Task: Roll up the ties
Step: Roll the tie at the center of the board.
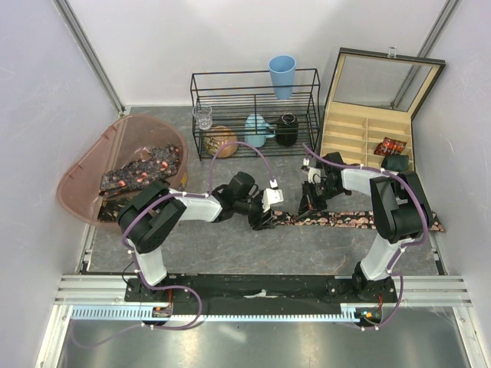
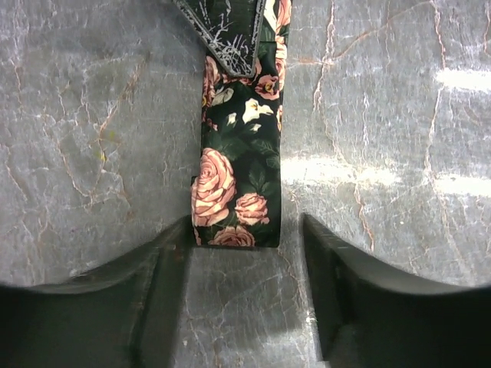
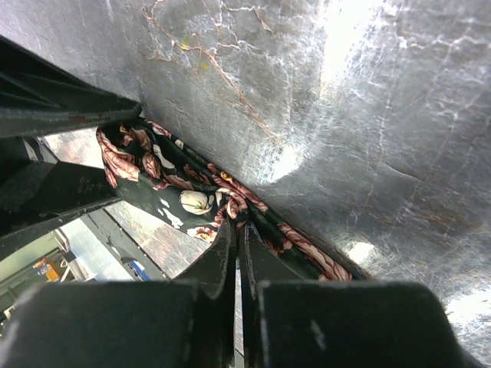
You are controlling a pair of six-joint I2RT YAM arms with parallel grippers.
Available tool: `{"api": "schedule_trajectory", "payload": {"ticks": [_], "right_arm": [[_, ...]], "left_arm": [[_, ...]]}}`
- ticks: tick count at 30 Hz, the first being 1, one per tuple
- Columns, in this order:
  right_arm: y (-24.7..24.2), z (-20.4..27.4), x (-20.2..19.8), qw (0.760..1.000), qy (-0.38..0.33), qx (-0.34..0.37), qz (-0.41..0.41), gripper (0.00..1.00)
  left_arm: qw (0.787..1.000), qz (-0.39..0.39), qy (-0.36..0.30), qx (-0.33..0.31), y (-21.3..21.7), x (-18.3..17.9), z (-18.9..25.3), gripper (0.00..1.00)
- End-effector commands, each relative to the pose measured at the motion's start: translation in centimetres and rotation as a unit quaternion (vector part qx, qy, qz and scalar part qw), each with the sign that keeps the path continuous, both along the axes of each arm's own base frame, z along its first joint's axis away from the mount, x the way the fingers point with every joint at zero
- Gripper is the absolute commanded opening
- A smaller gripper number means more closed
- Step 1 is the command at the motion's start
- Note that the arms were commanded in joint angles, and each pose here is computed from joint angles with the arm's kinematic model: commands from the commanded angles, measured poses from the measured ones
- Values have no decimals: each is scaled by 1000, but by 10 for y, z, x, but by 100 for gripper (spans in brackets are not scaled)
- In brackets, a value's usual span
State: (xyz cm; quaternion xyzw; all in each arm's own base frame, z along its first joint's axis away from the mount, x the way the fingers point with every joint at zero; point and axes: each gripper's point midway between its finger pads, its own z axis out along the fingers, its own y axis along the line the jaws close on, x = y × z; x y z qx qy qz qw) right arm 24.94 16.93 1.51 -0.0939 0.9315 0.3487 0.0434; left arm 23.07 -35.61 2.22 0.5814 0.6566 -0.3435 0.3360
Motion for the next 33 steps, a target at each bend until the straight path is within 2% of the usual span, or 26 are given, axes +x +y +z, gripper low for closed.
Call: {"api": "schedule_trajectory", "payload": {"ticks": [1,8,12,17,24,33], "right_arm": [[-17,-25,9,998,-20,-58,-1,0],[-18,-28,9,998,-17,-63,-4,0],[-16,-27,11,998,-20,-62,-7,0],[-15,-27,11,998,-19,-61,-8,0],[-13,-26,12,998,-18,-59,-12,0],[-14,-26,12,998,-17,-58,-16,0]], "left_arm": [[999,-30,-34,-22,-11,6,14,57],[996,-32,-46,-65,-28,12,44,42],[995,-32,-45,-85,-41,16,60,40],[994,-40,-34,-97,-58,14,65,41],[995,-37,-11,-89,-81,18,49,42],[998,-40,8,-42,-73,13,11,48]]}}
